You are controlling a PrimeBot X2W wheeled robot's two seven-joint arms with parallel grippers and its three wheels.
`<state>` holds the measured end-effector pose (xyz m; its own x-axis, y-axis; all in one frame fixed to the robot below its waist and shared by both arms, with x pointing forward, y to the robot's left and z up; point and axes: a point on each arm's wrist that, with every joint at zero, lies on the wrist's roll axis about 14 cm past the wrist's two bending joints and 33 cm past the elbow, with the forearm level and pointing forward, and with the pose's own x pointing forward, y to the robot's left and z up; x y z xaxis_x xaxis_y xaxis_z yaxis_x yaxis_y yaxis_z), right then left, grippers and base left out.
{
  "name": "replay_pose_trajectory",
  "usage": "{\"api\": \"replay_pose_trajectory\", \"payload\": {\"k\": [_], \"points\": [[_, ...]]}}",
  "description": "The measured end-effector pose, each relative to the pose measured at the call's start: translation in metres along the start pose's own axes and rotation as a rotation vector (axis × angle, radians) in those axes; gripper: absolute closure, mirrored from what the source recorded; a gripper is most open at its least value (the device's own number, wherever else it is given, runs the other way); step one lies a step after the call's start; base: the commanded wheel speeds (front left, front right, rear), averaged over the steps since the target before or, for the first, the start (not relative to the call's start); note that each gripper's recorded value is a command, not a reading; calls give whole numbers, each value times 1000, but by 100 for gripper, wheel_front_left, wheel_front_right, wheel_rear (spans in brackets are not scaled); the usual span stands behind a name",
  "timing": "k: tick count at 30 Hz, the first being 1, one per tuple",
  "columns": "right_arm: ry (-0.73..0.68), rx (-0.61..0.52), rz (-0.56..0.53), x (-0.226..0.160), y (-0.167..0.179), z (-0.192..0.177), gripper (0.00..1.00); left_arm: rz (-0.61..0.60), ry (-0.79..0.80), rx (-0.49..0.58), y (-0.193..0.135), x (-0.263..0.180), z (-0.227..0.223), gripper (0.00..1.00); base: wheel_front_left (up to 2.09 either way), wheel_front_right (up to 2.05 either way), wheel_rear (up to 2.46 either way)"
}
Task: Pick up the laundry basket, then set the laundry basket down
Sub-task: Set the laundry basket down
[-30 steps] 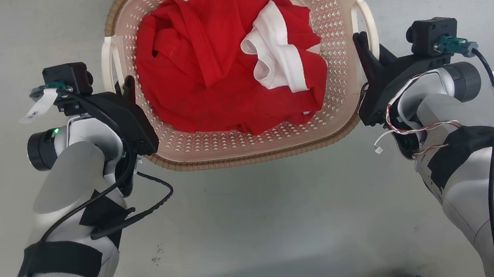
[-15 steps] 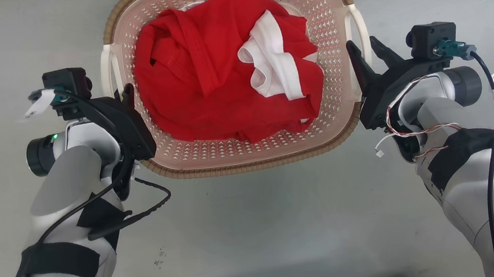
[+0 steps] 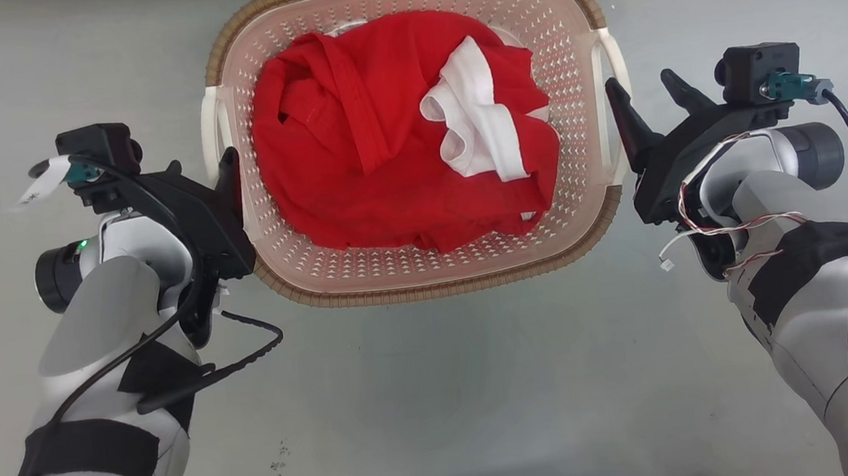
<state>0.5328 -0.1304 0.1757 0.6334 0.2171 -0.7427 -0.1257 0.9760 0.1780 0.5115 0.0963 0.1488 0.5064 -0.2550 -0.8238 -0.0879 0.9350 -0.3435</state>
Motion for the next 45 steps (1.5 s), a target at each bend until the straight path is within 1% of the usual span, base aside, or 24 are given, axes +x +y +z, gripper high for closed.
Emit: {"api": "replay_pose_trajectory", "payload": {"k": [11,15,18,25,30,34,39,44,45], "points": [[-48,-3,3,-18,6,21,0,-4,-56,-1,-6,-21,20,0,0,0,0],[-87,-1,6,-30,9,28,0,-5,-109,6,-9,-35,31,0,0,0,0],[-134,24,7,-46,14,33,0,-8,-177,28,-12,-51,43,0,0,0,0],[-178,72,-6,-77,15,34,0,-24,-306,65,-20,-86,57,0,0,0,0],[-199,80,4,-99,23,32,0,-34,-350,106,-25,-110,53,0,0,0,0],[-257,101,20,-118,30,43,0,-49,-367,142,-31,-128,45,0,0,0,0],[-334,109,32,-142,38,57,0,-73,-404,159,-39,-152,42,0,0,0,0],[-407,82,14,-168,39,68,0,-107,-483,161,-52,-178,47,0,0,0,0],[-407,82,14,-168,39,68,0,-107,-483,161,-52,-178,47,0,0,0,0]]}}
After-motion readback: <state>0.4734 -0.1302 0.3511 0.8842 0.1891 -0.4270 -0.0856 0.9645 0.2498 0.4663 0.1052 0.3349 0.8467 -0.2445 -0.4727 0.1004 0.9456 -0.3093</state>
